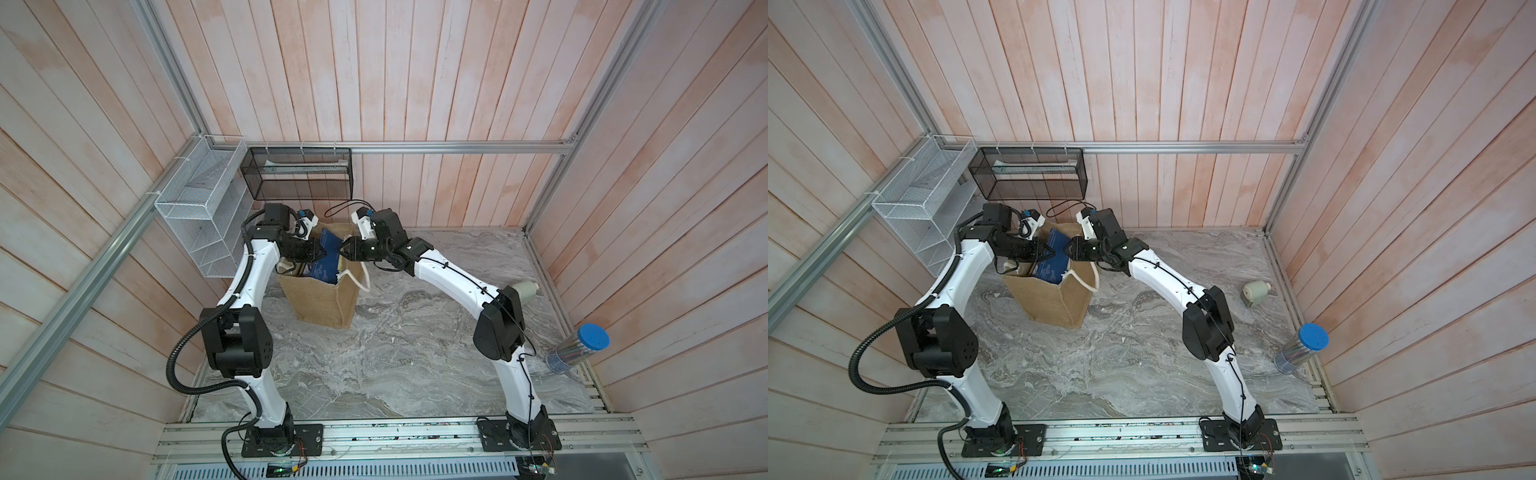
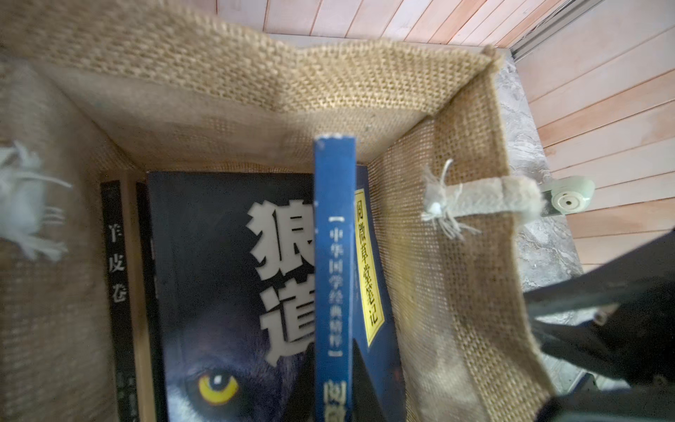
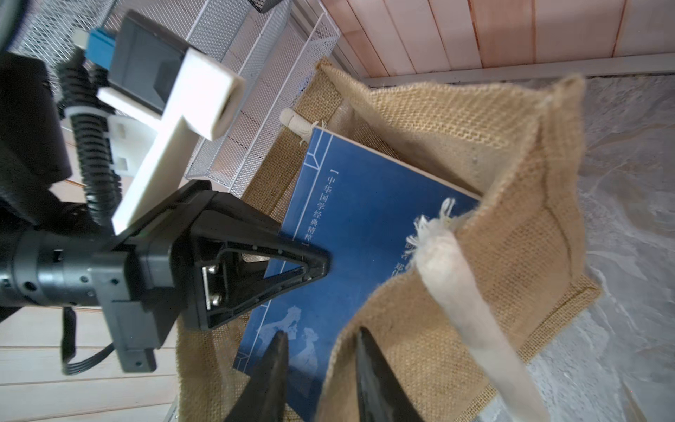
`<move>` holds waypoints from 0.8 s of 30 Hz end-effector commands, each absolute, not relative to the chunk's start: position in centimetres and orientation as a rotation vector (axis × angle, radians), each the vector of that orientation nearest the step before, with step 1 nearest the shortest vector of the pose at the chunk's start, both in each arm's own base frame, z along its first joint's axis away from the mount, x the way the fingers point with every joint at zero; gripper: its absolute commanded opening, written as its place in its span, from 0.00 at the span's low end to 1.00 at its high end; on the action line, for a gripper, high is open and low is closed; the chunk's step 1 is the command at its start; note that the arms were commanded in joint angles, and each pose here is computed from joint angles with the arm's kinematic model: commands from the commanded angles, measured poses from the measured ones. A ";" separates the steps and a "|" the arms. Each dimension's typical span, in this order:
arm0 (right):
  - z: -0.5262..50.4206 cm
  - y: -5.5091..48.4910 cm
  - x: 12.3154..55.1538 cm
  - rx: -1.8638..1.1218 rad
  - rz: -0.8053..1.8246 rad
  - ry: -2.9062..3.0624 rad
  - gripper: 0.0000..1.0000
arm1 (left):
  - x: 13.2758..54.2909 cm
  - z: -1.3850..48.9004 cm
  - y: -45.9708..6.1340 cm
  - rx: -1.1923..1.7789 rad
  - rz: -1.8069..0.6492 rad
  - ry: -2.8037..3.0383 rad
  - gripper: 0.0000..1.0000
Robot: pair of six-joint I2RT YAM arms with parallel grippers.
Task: Put the books into the canvas bag
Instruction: Place the book in the canvas bag.
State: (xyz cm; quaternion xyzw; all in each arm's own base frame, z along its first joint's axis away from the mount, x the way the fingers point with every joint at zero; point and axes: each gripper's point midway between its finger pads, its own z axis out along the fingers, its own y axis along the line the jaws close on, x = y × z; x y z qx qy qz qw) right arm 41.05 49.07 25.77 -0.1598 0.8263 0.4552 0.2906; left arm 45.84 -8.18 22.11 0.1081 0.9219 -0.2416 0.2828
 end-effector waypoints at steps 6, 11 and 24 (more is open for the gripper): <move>26.6 48.3 42.0 -0.432 1.149 2.186 0.30 | 47.9 25.2 -5.7 0.279 -0.419 2.403 0.36; 28.4 47.1 42.8 -0.425 1.097 2.142 0.34 | 48.0 29.9 -4.8 0.270 -0.318 2.280 0.43; 31.9 41.6 42.1 -0.425 0.883 2.043 0.43 | 41.2 36.1 -2.1 0.124 -0.123 1.910 0.58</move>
